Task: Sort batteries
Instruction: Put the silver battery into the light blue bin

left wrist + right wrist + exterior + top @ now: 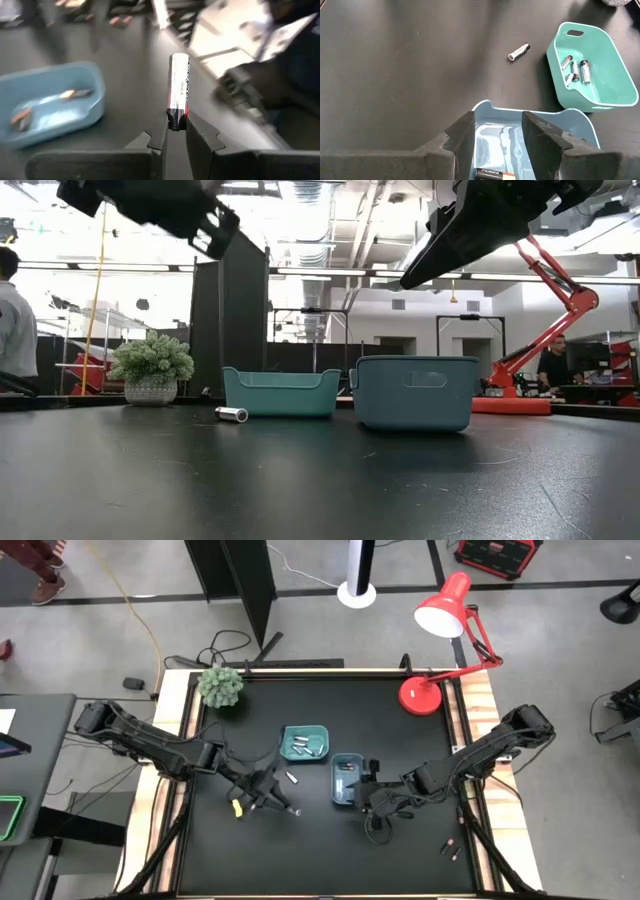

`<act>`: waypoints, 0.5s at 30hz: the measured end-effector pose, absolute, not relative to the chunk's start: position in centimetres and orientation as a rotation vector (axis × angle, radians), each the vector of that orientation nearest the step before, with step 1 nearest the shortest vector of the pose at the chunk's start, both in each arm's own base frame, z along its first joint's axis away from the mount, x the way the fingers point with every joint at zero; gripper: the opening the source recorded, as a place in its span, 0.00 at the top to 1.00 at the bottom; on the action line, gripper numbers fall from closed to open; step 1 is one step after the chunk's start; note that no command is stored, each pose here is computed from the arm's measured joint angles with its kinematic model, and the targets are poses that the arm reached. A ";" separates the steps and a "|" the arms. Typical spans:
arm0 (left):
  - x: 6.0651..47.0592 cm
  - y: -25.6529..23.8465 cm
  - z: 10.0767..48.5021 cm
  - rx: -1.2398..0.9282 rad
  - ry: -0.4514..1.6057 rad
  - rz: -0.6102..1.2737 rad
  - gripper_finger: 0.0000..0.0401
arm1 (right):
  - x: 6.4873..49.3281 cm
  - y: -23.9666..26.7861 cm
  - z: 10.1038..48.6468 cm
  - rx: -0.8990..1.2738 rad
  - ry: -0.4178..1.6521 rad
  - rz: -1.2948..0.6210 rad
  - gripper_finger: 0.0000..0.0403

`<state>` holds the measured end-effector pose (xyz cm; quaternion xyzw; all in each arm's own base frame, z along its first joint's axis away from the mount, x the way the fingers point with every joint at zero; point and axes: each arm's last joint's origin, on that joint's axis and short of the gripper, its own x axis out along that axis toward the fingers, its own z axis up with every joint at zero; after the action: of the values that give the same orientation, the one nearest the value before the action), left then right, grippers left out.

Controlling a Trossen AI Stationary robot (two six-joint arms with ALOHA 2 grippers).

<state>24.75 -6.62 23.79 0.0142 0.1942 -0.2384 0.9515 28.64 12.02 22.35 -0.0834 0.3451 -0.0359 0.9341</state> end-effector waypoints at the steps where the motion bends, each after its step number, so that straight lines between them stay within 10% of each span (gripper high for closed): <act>1: 24.8 -6.7 24.0 0.023 0.372 -0.513 0.90 | 28.6 12.0 22.4 -0.171 0.706 -0.073 0.56; 8: 24.9 -6.6 24.2 0.025 0.351 -0.488 0.90 | 28.6 12.0 22.4 -0.170 0.705 -0.073 0.56; 15: 24.9 -3.9 22.9 0.045 0.488 0.059 0.90 | 28.6 12.0 22.4 -0.170 0.705 -0.073 0.56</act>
<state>24.93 -3.92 22.93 0.0222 0.2416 0.0293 0.9697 28.64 12.03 22.36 -0.0831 0.3448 -0.0359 0.9343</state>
